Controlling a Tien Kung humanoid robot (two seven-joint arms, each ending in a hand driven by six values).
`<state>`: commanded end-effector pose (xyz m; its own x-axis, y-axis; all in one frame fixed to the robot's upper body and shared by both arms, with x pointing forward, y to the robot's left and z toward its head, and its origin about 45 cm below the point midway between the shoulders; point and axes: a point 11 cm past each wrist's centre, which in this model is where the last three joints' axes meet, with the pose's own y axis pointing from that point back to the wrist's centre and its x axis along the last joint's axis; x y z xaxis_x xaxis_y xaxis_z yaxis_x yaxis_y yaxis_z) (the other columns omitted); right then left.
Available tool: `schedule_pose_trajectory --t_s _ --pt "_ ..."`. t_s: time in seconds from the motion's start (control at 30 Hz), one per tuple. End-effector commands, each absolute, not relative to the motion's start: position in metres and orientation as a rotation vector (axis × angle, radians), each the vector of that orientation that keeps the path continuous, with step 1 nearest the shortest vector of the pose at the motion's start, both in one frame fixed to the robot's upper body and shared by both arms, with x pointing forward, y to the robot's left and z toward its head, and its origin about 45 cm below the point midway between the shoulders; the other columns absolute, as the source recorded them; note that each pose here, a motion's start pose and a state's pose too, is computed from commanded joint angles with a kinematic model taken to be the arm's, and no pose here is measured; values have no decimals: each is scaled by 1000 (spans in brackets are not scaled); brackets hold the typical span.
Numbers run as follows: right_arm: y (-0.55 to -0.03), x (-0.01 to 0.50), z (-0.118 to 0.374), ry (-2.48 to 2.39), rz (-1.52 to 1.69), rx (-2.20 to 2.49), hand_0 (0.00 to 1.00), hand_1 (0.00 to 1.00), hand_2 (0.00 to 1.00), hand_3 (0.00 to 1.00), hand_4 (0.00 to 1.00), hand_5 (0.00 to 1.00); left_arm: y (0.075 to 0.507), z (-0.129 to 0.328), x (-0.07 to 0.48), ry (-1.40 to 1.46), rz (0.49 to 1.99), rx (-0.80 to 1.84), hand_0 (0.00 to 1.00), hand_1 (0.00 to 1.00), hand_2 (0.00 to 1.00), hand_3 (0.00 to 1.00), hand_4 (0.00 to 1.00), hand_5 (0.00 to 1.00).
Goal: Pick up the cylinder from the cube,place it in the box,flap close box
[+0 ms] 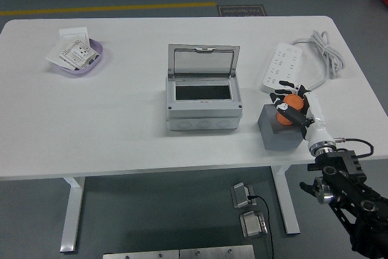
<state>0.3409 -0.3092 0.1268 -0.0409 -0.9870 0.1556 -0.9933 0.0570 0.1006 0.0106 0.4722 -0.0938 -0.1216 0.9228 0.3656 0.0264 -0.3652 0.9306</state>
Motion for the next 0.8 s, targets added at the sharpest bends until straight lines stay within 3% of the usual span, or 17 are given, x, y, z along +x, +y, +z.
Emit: schedule_pose_trajectory --t_s 0.13,0.17,0.33,0.37,0.53,0.57,0.8 --pt "-308 341 127 -2141 51 2033 590 519 509 549 413 112 473 -94 11 1103 1579 1423 627 650 602 626 628 132" --pt "-308 341 127 -2141 50 2031 366 362 399 363 2 2 473 -94 11 1102 1579 1423 627 650 602 626 629 129" --pt "-308 341 128 -2140 58 2025 366 362 399 363 2 2 473 -94 10 1103 1578 1425 627 650 602 626 629 129" --pt "-308 342 129 -2142 63 2025 297 261 311 256 2 2 473 -94 10 1103 1578 1425 627 651 602 626 629 127" --pt "-308 346 136 -2151 93 2031 297 261 311 256 2 2 473 -93 10 1101 1579 1425 627 651 602 626 629 127" --pt "-308 347 139 -2154 102 2033 251 200 243 197 2 2 473 -93 11 1101 1579 1425 627 650 602 626 629 125" --pt "-313 358 160 -2176 180 2047 249 194 229 192 2 2 473 -93 9 1104 1578 1426 628 650 602 626 630 123"
